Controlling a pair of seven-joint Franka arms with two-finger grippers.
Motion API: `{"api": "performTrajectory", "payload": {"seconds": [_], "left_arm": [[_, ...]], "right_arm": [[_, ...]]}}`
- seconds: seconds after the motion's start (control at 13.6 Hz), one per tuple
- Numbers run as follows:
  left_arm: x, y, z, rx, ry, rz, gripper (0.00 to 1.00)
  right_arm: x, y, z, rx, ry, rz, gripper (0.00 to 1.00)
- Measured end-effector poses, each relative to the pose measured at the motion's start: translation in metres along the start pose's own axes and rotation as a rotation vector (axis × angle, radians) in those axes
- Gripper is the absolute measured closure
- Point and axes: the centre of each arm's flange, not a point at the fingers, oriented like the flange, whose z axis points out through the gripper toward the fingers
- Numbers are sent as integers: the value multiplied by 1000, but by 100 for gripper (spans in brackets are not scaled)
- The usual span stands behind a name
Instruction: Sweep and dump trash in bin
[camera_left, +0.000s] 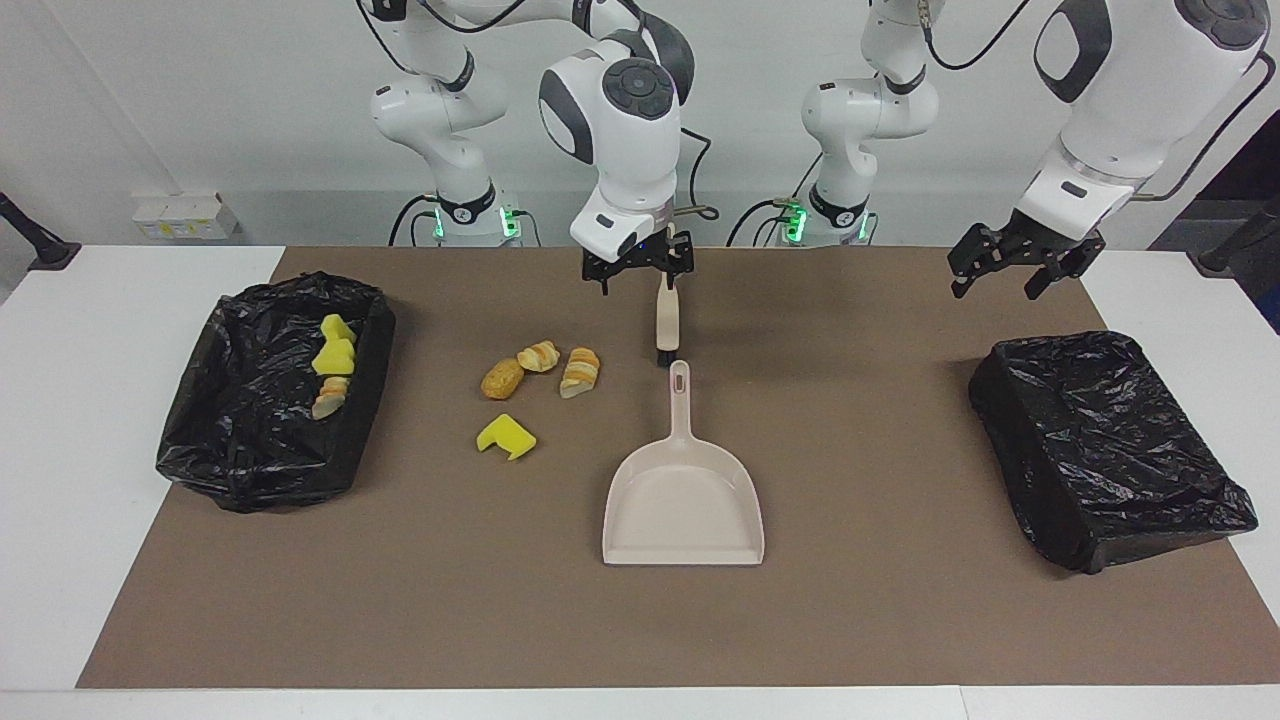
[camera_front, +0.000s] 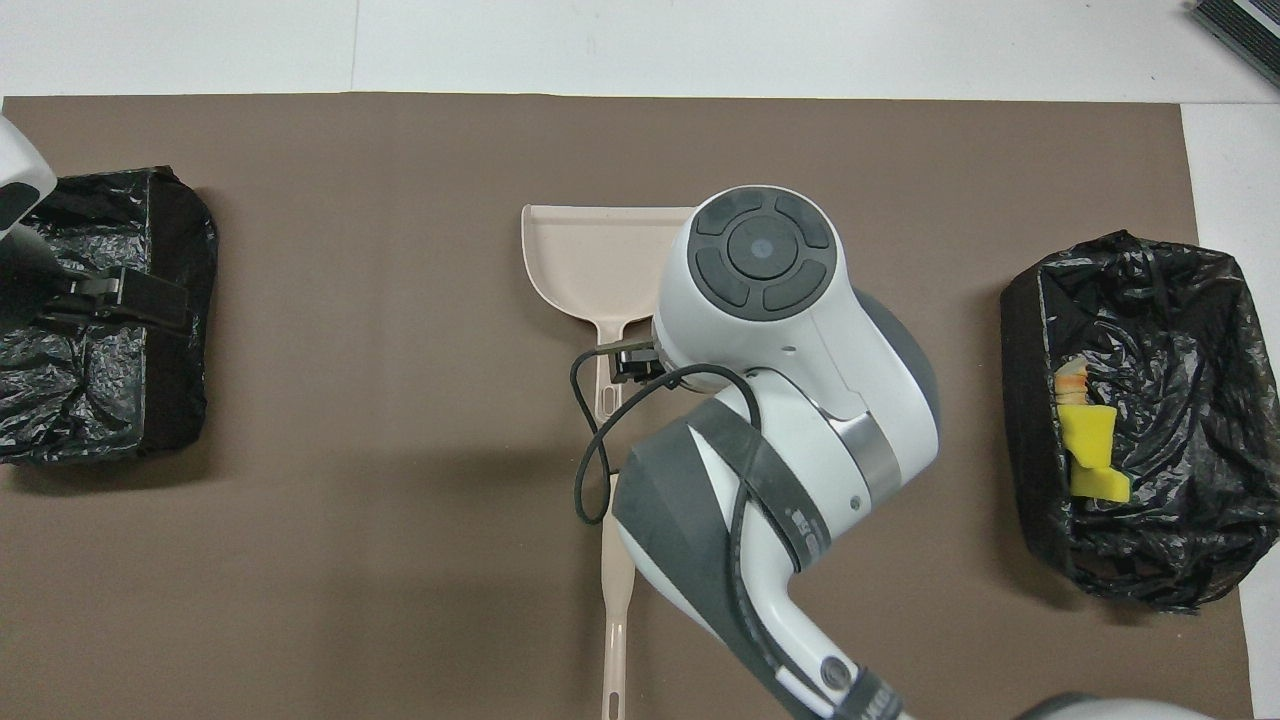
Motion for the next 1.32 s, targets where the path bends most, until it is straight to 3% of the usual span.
{"api": "performTrajectory", "payload": {"seconds": [0.29, 0.59, 0.95, 1.1, 1.25, 1.32], "left_arm": [[0, 1, 0, 0, 0, 2, 0], [0, 1, 1, 0, -3, 2, 0], [0, 1, 2, 0, -5, 1, 0], [0, 1, 2, 0, -6, 0, 0], [0, 1, 2, 0, -6, 0, 0], [0, 1, 2, 0, -7, -1, 0]], "right_arm": [[-71, 2, 65, 53, -66, 19, 0], [-125, -27, 118, 42, -88, 30, 0], [-155, -34, 182, 60, -46, 28, 1], [-160, -33, 191, 53, -48, 33, 6], [-159, -34, 190, 55, -47, 37, 30], [-158, -34, 189, 58, -46, 39, 37]]}}
